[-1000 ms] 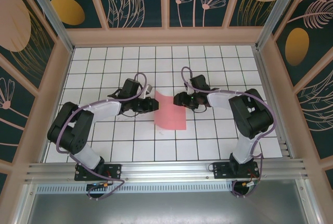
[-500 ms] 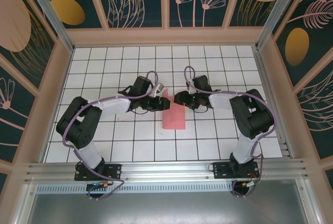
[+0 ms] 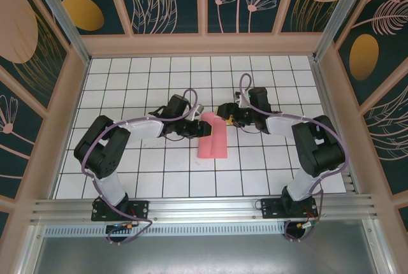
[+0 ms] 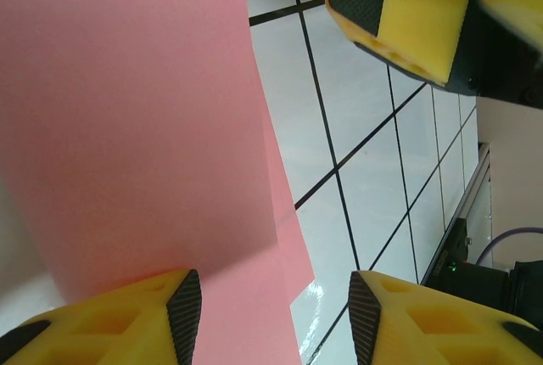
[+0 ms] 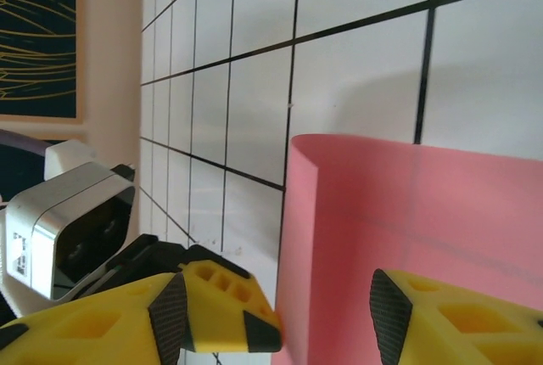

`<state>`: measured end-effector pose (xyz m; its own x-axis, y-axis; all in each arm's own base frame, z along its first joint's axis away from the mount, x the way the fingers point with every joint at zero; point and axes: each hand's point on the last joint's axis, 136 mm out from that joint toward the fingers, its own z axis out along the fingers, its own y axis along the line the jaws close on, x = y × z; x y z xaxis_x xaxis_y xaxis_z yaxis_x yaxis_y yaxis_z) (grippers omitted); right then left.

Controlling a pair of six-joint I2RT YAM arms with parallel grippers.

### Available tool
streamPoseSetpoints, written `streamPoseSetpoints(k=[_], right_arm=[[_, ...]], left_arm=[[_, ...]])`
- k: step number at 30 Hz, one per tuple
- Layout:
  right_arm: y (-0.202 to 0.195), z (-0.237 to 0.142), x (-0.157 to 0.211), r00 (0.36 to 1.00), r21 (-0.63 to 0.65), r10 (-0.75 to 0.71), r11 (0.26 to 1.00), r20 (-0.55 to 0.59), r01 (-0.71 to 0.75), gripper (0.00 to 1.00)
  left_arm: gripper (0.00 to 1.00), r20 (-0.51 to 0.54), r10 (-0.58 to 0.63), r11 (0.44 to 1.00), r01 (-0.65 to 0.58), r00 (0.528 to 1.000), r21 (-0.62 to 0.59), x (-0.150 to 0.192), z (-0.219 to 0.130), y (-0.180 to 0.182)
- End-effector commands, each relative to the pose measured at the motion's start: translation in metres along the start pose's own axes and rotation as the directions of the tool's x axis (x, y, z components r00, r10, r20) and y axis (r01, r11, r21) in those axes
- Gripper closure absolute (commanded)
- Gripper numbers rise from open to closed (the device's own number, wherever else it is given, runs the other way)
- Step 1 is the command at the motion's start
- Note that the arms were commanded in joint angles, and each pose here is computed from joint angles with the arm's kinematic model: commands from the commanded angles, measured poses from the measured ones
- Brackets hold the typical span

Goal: Fold a paper plane with a square sheet of paper (fold left side to right side)
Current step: First fold in half a square sheet of paper at the center of the table.

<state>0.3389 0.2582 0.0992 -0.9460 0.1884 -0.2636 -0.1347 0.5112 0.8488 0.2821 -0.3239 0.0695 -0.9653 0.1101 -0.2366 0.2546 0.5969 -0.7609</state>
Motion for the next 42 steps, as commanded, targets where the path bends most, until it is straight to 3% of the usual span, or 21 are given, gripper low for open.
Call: streamPoseSetpoints(k=[1, 13, 27, 35, 39, 42], right_arm=[[0.007, 0.008, 0.008, 0.999, -0.057, 0.015, 0.998, -0.036, -0.017, 0.39], [-0.001, 0.025, 0.019, 0.994, -0.048, 0.055, 0.997, -0.097, -0.060, 0.52], [0.002, 0.026, 0.024, 0.992, -0.058, 0.039, 0.997, -0.118, -0.046, 1.00], [-0.020, 0.016, 0.021, 0.996, 0.050, 0.034, 0.998, -0.084, -0.030, 1.00], [-0.030, 0.008, 0.017, 0.997, 0.093, 0.035, 0.995, -0.063, -0.029, 1.00], [-0.039, 0.005, 0.019, 0.997, 0.126, 0.043, 0.991, -0.061, -0.035, 1.00]], left_arm=[[0.48, 0.019, 0.027, 0.999, -0.027, 0.999, 0.035, -0.014, 0.002, -0.016], [0.48, 0.018, 0.030, 0.999, -0.031, 0.999, 0.036, -0.013, 0.005, -0.017], [0.48, 0.026, 0.040, 0.998, -0.041, 0.999, 0.044, -0.014, 0.004, -0.020], [0.42, 0.129, 0.078, 0.995, -0.069, 0.989, -0.073, -0.026, -0.025, -0.022], [0.41, 0.169, 0.039, 0.978, -0.003, 0.985, -0.207, -0.028, -0.034, 0.002], [0.41, 0.174, 0.001, 0.975, 0.038, 0.985, -0.218, -0.028, -0.029, 0.010]])
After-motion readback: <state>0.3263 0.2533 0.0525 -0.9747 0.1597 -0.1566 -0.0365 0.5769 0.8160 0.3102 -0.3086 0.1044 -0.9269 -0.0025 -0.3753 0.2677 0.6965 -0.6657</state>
